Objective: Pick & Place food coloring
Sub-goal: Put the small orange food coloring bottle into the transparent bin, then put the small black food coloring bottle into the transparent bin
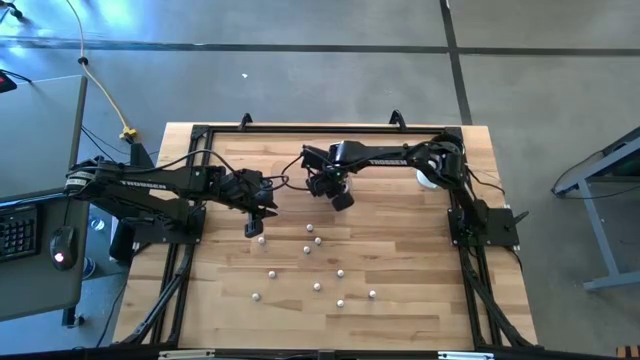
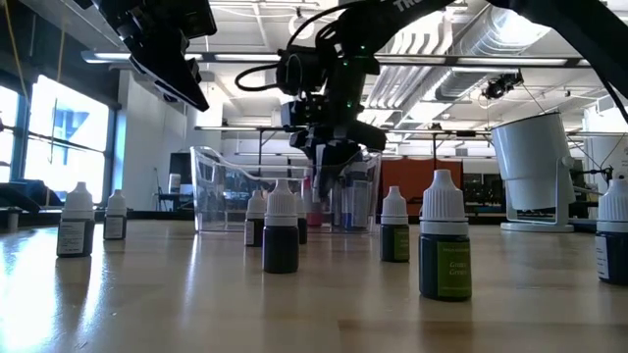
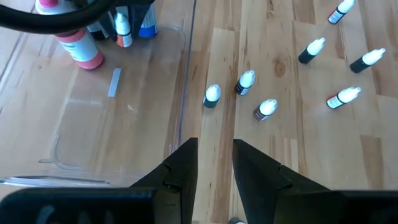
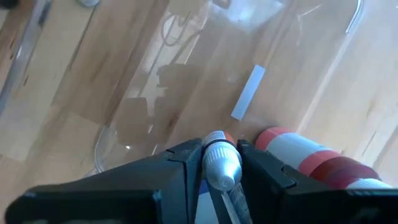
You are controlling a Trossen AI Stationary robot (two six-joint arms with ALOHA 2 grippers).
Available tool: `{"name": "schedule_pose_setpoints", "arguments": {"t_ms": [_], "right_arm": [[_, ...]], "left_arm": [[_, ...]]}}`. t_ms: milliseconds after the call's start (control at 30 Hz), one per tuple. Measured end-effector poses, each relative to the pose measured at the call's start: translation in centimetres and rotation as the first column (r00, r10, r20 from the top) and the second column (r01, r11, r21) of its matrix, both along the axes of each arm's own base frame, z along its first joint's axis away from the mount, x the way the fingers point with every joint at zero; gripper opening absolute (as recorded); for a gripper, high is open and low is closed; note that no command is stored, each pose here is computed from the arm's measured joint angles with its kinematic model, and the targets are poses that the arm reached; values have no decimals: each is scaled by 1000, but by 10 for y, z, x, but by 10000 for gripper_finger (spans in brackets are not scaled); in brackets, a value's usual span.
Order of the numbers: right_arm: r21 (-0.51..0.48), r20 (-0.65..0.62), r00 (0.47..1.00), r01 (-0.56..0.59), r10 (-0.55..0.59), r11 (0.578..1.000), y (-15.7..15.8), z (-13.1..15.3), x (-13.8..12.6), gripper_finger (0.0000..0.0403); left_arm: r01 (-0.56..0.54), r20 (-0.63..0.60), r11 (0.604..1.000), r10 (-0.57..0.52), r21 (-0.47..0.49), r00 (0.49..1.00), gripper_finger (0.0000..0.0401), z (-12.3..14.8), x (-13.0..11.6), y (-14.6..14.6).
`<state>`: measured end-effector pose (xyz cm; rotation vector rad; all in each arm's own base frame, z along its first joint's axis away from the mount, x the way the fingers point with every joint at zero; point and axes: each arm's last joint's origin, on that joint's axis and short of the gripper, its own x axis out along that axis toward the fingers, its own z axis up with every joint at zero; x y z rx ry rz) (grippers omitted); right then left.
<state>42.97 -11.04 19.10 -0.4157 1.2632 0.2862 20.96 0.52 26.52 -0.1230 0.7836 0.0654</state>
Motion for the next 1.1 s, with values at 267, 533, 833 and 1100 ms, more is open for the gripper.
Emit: {"name": "schedule_pose_setpoints", "arguments": {"t_ms": [267, 533, 833, 1100], "right_arm": [[21, 7, 1000, -11, 11, 1000, 1, 0, 0, 118], [2, -5, 1000, -21, 21, 1000, 7, 12, 3, 118], [-95, -46, 999, -25, 21, 995, 48, 71, 8, 119], [131, -18, 997, -68, 71, 989, 96, 79, 11, 119]], "left_arm": [[0, 0, 1000, 0, 0, 1000, 99, 0, 0, 0], [1, 0, 1000, -1, -1, 1000, 99, 0, 0, 0], [2, 0, 1000, -2, -2, 1000, 99, 0, 0, 0], [2, 0, 1000, -2, -2, 1000, 99, 0, 0, 0]]}}
